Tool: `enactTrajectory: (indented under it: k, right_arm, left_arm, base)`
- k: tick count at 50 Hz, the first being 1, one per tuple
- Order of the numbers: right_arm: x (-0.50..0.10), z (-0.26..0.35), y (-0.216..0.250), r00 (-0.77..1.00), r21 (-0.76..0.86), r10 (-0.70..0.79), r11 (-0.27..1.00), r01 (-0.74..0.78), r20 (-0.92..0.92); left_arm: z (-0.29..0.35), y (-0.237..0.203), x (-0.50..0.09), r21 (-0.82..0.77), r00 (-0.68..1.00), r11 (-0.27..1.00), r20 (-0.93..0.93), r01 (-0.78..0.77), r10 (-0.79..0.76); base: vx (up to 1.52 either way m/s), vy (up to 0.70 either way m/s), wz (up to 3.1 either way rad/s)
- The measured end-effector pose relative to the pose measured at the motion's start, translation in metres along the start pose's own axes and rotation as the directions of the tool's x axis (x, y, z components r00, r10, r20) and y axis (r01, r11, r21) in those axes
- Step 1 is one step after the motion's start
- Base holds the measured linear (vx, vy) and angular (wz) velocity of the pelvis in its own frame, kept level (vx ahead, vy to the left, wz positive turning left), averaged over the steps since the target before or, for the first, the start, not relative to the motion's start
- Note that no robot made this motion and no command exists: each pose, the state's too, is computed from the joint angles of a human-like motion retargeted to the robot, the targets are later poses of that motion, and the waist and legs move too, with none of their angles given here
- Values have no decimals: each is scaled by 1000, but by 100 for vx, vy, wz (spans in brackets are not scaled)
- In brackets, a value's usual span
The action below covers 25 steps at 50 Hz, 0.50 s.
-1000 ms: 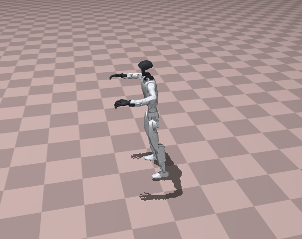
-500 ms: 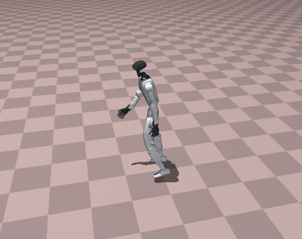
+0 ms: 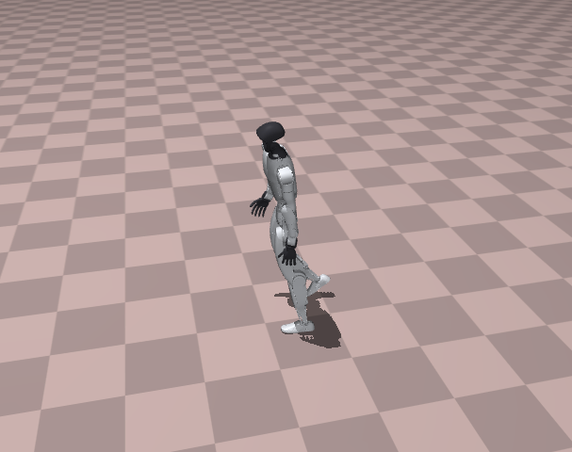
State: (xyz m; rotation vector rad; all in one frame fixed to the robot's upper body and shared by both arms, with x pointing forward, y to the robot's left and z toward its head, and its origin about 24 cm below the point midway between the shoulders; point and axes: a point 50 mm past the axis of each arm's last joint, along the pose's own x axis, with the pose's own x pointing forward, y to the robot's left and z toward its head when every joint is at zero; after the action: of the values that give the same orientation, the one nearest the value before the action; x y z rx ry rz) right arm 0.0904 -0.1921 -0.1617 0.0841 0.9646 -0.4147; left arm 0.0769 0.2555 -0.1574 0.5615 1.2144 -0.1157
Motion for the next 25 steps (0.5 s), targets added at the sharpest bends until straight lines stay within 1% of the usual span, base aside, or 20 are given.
enactTrajectory:
  k: [2,5,7,10,13,15,18,20,22,25]
  right_arm:
    - [-7,-23,-10,995,-48,9,999,-14,-98]
    - [-16,-48,-20,976,-120,37,991,-64,-213]
    - [-19,-56,-25,964,-158,51,983,-95,-262]
    - [-18,-56,-31,954,-188,49,976,-109,-297]
    - [-11,-45,-33,954,-193,37,976,-98,-298]
    - [-6,-37,-33,956,-188,25,979,-83,-292]
    - [6,-11,-31,970,-202,13,977,-64,-245]
    - [15,13,-28,980,-234,1,971,-47,-197]
    - [24,43,-22,990,-292,2,955,-44,-144]
    - [35,98,-5,997,-411,47,909,-69,-64]
  left_arm:
    - [56,32,8,45,988,995,135,-88,82]
    - [146,80,0,-2,913,975,351,-222,209]
    - [203,110,-19,-97,825,954,482,-285,296]
    - [274,150,-61,-265,652,908,632,-326,418]
    - [324,184,-111,-388,467,855,719,-344,515]
    - [346,200,-141,-427,368,826,749,-367,551]
    - [371,210,-177,-486,237,792,775,-371,586]
    - [381,208,-191,-524,174,779,779,-345,602]
    - [384,197,-191,-532,158,791,790,-302,592]
    - [374,170,-170,-463,215,860,837,-217,504]
  base:
    - [34,7,64]
    - [33,4,70]
    - [32,1,69]
    - [33,-4,67]
    - [34,-10,56]
    - [31,-12,16]
    - [29,-12,-5]
    - [29,-12,-11]
    - [30,-12,-19]
    - [32,-8,-35]
